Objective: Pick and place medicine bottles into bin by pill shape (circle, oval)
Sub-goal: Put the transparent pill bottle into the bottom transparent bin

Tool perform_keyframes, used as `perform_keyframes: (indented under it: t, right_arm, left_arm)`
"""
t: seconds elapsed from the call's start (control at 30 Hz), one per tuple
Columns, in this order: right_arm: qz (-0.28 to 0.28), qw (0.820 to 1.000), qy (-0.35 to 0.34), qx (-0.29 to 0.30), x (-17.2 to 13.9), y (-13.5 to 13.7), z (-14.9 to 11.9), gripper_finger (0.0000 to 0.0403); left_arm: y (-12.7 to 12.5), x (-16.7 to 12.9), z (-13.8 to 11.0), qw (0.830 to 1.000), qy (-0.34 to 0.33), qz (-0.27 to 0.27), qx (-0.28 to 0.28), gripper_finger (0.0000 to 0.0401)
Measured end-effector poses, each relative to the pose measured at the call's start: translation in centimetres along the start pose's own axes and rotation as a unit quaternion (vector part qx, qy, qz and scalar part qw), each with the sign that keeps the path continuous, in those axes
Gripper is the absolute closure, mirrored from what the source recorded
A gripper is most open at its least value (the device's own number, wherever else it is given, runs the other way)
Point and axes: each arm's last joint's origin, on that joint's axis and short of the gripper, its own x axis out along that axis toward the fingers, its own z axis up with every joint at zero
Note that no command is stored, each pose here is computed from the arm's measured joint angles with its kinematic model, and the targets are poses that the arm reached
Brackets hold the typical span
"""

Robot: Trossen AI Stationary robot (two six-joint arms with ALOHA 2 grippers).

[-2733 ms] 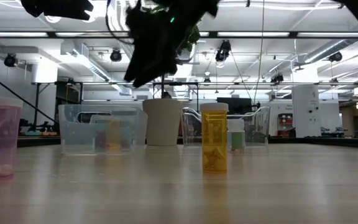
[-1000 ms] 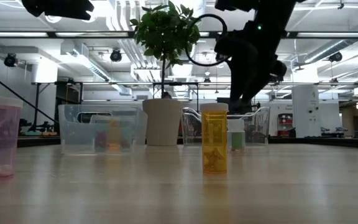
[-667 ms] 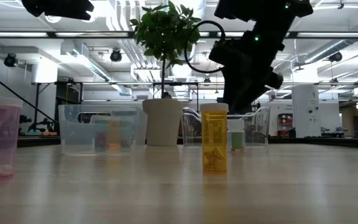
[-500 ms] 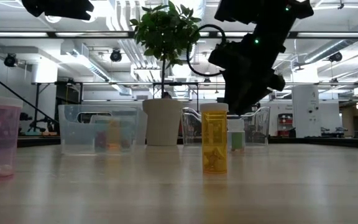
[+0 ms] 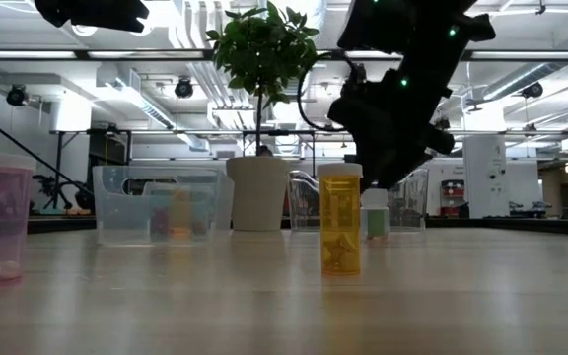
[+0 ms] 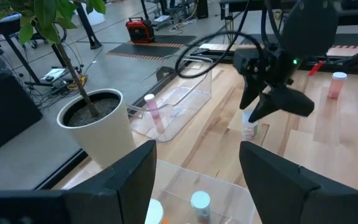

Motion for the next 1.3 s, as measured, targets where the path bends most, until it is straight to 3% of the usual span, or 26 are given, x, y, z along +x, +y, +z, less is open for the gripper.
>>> perform_keyframes:
  t: [0.23,0.47,0.67,0.87,1.07,1.3]
  right_arm:
    - [-0.016,1.0,0.013,-0.009,1.3,0.3,-0.6,0.0204]
    - [-0.012,1.0,0.01,-0.007,1.1,0.2,-0.4,0.0275]
    - [0.006,1.0,0.0,-0.005,-0.1,0.2,0.1,0.0277]
    - [0.074,0.995,-0.053,-0.036,-3.2,2.6,2.5,0.0265]
    - [0.185,0.97,-0.133,-0.085,-5.5,6.4,5.6,0.0266]
    - [0.246,0.948,-0.145,-0.138,-5.4,9.9,7.9,0.0266]
  left_arm:
    - [0.0,0.0,0.0,1.0,0.0,0.0,0.0,0.0186]
    - [0.0,0.0,0.0,1.0,0.0,0.001,0.003,0.0186]
    - [0.1,0.1,-0.3,1.0,-0.001,0.004,0.009,0.0186]
    - [0.2,0.1,-0.5,1.0,-0.003,0.009,0.01,0.0186]
    - [0.4,0.0,-0.4,1.0,-0.01,0.017,0.007,0.0186]
    - [0.4,0.0,-0.3,1.0,-0.011,0.017,0.006,0.0186]
